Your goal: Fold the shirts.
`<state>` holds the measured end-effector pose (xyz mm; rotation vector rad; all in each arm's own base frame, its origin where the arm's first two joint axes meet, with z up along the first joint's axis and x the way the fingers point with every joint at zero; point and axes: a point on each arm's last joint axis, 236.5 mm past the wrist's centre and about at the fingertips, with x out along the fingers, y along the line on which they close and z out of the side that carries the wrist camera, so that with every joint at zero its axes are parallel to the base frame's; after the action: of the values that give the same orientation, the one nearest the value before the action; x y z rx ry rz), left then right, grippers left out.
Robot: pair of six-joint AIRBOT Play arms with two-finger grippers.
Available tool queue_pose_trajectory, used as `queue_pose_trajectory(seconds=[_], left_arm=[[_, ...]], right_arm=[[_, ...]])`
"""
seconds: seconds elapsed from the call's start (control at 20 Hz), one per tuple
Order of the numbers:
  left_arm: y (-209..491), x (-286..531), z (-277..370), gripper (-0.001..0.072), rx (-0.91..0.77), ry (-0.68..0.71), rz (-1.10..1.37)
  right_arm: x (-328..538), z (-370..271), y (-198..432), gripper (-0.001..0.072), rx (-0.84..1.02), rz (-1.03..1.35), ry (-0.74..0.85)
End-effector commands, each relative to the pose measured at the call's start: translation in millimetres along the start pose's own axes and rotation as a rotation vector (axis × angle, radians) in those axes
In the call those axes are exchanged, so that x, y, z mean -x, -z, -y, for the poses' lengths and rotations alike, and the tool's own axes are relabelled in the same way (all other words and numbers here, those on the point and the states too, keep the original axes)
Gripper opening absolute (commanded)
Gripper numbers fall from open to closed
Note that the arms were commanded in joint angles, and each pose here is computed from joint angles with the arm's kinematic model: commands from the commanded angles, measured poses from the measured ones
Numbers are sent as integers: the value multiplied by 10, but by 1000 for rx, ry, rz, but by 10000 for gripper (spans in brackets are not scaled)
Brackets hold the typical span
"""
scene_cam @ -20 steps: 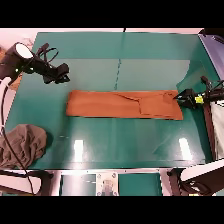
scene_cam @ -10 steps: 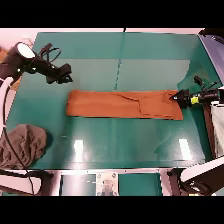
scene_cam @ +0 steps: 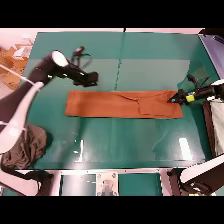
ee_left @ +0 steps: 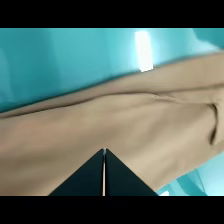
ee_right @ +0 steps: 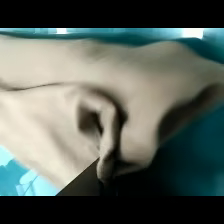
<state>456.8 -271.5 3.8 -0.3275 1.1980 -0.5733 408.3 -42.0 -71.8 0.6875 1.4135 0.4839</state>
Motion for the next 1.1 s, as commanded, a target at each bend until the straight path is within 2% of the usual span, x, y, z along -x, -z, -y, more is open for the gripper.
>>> queue_pose_trajectory(seconds=[0.0, 0.2, 0.4, 0.7, 0.85, 0.95, 1.05], left_arm=[[296, -746, 560, 27, -36, 126, -44], [735, -1413, 1049, 27, -78, 197, -126], [984, -1652, 1295, 27, -104, 227, -174], [963, -1632, 1336, 27, -103, 237, -171], [905, -1311, 1409, 27, -224, 278, -256], [748, -892, 1151, 27, -337, 205, -344], [447, -377, 573, 26, -374, -6, -395]], right_arm=[[312, -585, -28, 21, 85, 22, -4], [597, -1476, 129, 22, 238, 54, 4], [757, -2073, 330, 22, 366, 92, 26], [835, -2298, 430, 22, 397, 115, 33], [832, -2307, 431, 22, 385, 115, 30], [818, -2345, 439, 22, 377, 113, 21], [739, -2498, 478, 22, 395, 99, -14]])
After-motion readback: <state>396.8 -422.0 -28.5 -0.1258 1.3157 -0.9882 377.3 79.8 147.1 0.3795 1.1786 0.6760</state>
